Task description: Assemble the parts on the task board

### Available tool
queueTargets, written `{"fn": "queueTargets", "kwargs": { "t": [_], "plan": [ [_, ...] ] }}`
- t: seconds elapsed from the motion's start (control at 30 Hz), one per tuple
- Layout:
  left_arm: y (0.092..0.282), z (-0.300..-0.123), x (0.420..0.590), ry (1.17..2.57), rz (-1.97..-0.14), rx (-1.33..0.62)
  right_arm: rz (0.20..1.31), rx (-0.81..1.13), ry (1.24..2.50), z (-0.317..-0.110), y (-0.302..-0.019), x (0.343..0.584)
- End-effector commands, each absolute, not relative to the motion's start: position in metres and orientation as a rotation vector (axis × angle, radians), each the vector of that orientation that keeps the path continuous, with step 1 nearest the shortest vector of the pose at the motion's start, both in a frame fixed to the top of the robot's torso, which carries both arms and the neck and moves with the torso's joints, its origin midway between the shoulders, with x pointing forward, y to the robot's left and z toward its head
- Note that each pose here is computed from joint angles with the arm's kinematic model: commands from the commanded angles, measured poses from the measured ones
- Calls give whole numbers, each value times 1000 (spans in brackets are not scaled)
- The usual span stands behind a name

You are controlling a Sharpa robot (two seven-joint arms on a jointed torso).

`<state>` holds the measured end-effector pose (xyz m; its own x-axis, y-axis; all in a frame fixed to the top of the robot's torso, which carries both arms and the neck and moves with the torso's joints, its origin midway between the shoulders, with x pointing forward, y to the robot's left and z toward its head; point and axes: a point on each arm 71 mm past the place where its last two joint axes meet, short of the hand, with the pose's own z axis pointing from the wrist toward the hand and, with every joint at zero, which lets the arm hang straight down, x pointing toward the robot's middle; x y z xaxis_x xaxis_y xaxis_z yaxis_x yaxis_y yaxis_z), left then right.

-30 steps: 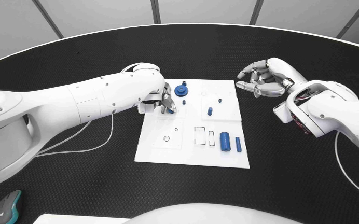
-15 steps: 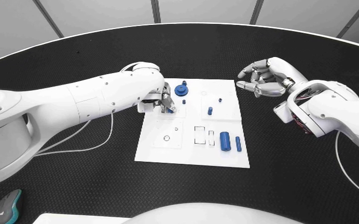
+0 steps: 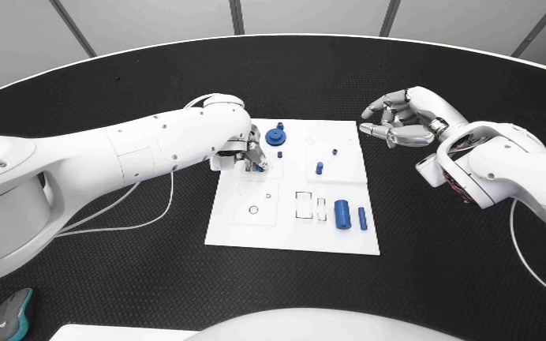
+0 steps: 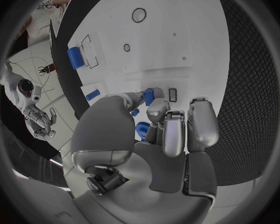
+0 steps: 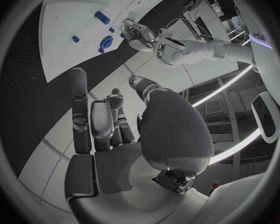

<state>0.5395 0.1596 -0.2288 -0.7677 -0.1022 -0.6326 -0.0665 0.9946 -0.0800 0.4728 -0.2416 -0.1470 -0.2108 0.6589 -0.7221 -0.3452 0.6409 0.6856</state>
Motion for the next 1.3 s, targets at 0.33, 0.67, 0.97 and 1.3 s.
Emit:
{"fn": "queueTargets", "kwargs": {
  "t": [0.33, 0.67, 0.97, 1.3],
  "plan": [
    [160, -230, 540, 2460, -18, -122, 937, 272, 1527, -147, -242, 473],
    [157, -230, 541, 2462, -15, -120, 937, 272, 1527, -147, -242, 472],
    [157, -230, 544, 2458, -7, -129, 938, 272, 1529, -147, -242, 472],
    [158, -231, 545, 2461, 2, -131, 937, 273, 1528, -147, -242, 472]
  ]
}}
